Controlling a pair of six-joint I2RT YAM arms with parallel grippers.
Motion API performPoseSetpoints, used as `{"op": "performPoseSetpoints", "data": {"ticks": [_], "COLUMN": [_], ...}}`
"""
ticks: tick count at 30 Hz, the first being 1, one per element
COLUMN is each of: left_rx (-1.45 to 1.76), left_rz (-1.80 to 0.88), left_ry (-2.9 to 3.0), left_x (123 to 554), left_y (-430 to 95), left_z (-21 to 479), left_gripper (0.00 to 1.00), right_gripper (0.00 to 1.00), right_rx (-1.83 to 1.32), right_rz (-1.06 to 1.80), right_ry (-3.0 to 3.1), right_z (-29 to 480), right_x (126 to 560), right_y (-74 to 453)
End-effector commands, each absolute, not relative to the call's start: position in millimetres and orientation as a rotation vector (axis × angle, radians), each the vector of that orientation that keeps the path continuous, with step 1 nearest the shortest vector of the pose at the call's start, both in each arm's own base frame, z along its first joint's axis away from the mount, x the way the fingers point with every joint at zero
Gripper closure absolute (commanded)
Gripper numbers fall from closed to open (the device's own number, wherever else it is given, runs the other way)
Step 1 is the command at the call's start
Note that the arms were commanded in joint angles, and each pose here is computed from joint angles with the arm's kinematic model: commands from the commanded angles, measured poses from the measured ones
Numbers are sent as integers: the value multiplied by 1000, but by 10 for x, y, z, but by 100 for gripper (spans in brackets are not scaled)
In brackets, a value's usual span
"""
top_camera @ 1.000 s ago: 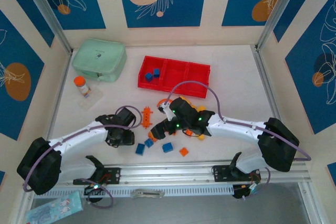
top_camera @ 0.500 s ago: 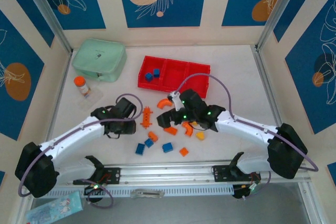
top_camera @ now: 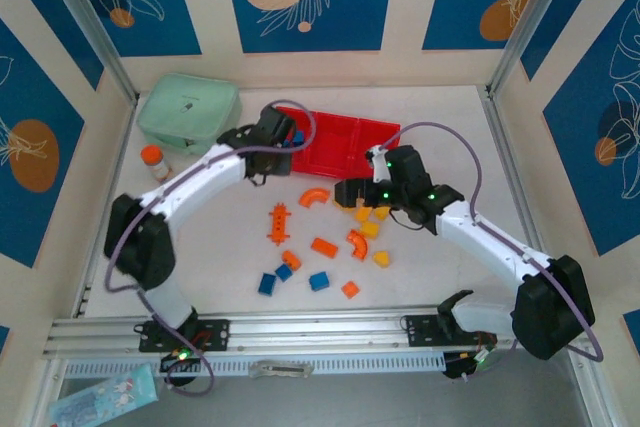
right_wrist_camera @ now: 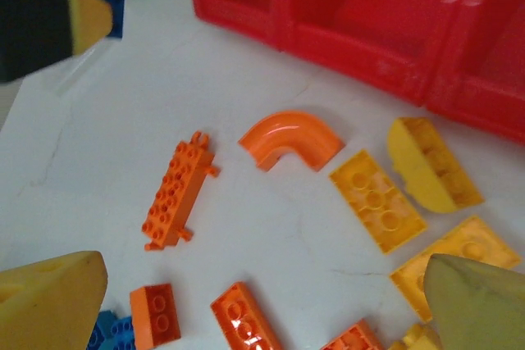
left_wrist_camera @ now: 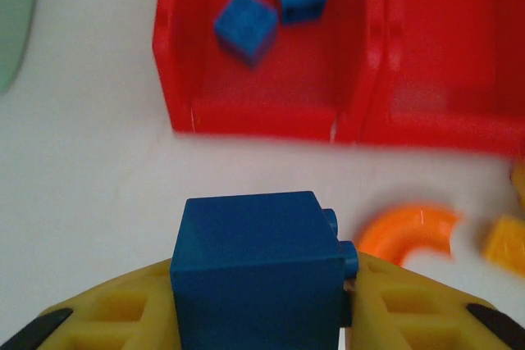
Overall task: Sort the legos into containers by color
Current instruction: Place the lego in the container.
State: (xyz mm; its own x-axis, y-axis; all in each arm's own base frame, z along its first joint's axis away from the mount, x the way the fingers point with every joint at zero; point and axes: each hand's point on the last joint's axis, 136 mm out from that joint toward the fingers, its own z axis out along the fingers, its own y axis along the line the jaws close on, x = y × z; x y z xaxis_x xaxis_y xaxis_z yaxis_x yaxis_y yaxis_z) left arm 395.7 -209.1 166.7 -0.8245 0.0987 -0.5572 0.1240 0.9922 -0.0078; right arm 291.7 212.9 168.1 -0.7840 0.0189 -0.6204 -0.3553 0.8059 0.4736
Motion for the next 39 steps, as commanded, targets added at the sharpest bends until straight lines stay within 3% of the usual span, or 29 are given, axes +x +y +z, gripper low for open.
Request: {"op": "performPoseSetpoints", "data": {"ticks": [1, 7, 10, 14, 20, 28, 39], "left_rx": [136, 96, 88, 131, 165, 179, 163], "left_rz": [18, 48, 63, 46, 39, -120, -132], "left_ry": [2500, 2465, 2491, 2487, 2467, 2503, 2618], "left_x": [4428, 5099, 5286, 5354, 5286, 4659, 3068], "left_y": [-2047, -2154, -2188, -2260, -2224, -2190, -1706], "left_z": [1653, 1480, 1374, 1415, 1664, 1904, 1583], "left_gripper": [68, 66, 59, 46, 38, 35, 32], "right_gripper": [1, 1, 1, 1, 1, 1, 1], "right_rx": [-230, -225, -229, -235, -274, -332, -532], "right_rz": [832, 824, 830, 836, 821, 838, 852], "right_ry": [2336, 2342, 2347, 2337, 2332, 2349, 2409], "right_z": [1846, 1820, 1819, 1854, 1906, 1900, 1702], "right_x": [2928, 2974, 2984, 2999, 3011, 2926, 2574], "right_y": [2102, 2057, 2070, 2086, 2154, 2299, 2614]}}
